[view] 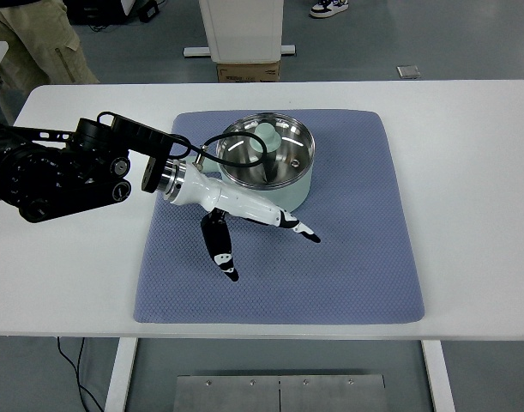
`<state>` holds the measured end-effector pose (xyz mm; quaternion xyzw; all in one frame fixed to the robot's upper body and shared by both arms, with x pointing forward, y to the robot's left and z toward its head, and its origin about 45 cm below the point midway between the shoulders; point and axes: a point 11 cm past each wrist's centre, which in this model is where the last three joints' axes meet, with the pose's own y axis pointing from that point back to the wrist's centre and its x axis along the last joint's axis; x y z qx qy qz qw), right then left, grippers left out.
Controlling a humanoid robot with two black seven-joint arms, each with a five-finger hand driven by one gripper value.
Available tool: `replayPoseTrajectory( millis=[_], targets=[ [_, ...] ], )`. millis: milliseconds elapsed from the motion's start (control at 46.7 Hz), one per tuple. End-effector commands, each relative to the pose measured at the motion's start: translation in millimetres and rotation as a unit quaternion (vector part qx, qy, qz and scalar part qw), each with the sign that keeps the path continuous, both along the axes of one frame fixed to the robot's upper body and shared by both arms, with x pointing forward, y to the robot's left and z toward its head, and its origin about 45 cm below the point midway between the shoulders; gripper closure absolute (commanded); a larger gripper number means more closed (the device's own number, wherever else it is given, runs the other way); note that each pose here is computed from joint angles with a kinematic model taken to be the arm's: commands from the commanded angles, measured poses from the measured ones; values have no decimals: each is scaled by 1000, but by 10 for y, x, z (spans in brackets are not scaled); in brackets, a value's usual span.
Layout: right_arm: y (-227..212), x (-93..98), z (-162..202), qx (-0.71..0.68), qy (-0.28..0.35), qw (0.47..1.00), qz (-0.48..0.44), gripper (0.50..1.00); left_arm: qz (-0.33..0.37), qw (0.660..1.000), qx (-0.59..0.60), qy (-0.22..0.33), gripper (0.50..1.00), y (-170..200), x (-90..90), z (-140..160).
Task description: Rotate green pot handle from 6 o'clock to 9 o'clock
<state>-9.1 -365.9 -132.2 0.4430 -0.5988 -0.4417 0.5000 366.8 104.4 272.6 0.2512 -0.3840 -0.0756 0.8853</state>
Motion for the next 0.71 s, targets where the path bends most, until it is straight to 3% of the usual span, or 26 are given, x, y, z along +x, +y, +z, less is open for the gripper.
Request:
replayPoseTrajectory(
  millis=[0, 686],
  targets=[
    [0, 0, 0, 0, 0, 1000, 0, 500, 9, 999, -30, 13, 500, -101, 4, 69],
    [-4, -3, 1, -1, 0, 1000, 0, 500, 103, 971, -199, 88, 500, -293, 252, 530]
  ],
)
